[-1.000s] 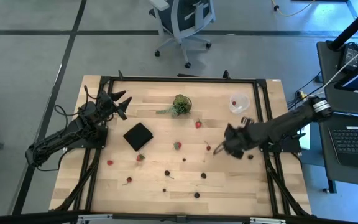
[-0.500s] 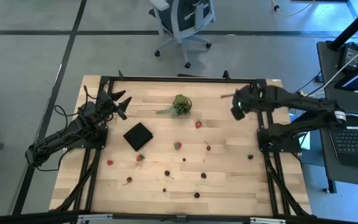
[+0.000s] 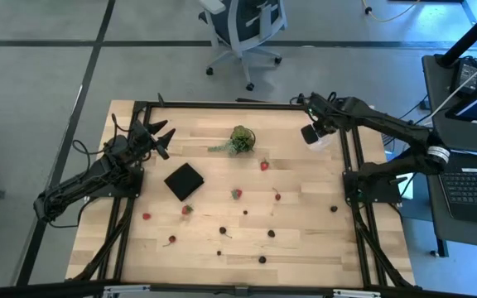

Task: Pick and placing Produce into tupperware
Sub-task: Put the right red raspberry into the bin, then put the right blackberry into the bin

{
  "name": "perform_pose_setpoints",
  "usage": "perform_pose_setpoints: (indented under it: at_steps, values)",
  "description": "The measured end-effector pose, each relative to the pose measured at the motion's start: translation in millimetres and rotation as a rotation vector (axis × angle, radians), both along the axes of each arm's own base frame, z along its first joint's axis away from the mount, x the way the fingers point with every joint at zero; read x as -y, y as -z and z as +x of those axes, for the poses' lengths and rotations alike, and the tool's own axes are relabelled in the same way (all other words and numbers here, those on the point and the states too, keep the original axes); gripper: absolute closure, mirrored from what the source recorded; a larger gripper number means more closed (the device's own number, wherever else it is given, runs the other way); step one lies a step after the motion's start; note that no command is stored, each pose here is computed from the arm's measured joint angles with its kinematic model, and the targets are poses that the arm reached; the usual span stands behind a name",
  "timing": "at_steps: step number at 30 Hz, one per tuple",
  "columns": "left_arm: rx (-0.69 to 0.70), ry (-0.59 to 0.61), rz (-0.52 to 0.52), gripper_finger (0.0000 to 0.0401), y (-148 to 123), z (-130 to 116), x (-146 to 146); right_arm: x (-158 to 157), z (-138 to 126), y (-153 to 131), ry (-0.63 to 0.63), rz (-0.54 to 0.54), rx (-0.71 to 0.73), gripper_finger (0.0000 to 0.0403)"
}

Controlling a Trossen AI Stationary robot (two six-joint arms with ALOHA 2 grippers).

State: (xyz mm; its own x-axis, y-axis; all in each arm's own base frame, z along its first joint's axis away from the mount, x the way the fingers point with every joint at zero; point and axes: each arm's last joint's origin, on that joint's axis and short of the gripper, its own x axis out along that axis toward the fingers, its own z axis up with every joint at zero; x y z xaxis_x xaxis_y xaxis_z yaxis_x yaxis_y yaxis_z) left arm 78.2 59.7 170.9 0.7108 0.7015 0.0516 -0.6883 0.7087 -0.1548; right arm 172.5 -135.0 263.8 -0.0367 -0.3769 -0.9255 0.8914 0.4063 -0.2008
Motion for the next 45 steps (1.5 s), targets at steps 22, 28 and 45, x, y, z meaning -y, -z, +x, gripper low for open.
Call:
perform_pose_setpoints:
  at_steps: [22, 28, 45]
  values:
    - [0.0, 0.0, 0.0, 0.0165, 0, 0, 0, 22, -22, 85, 0.024, 0.114, 0.051, 0.0305]
    - [0.0, 0.0, 0.0, 0.0165, 0, 0, 0, 22, -22, 86, 0.014, 0.103, 0.06, 0.0291]
    - [-0.001, -0.004, 0.0, 0.0165, 0, 0, 0, 25, -18, 73, -0.047, 0.081, 0.058, 0.0259]
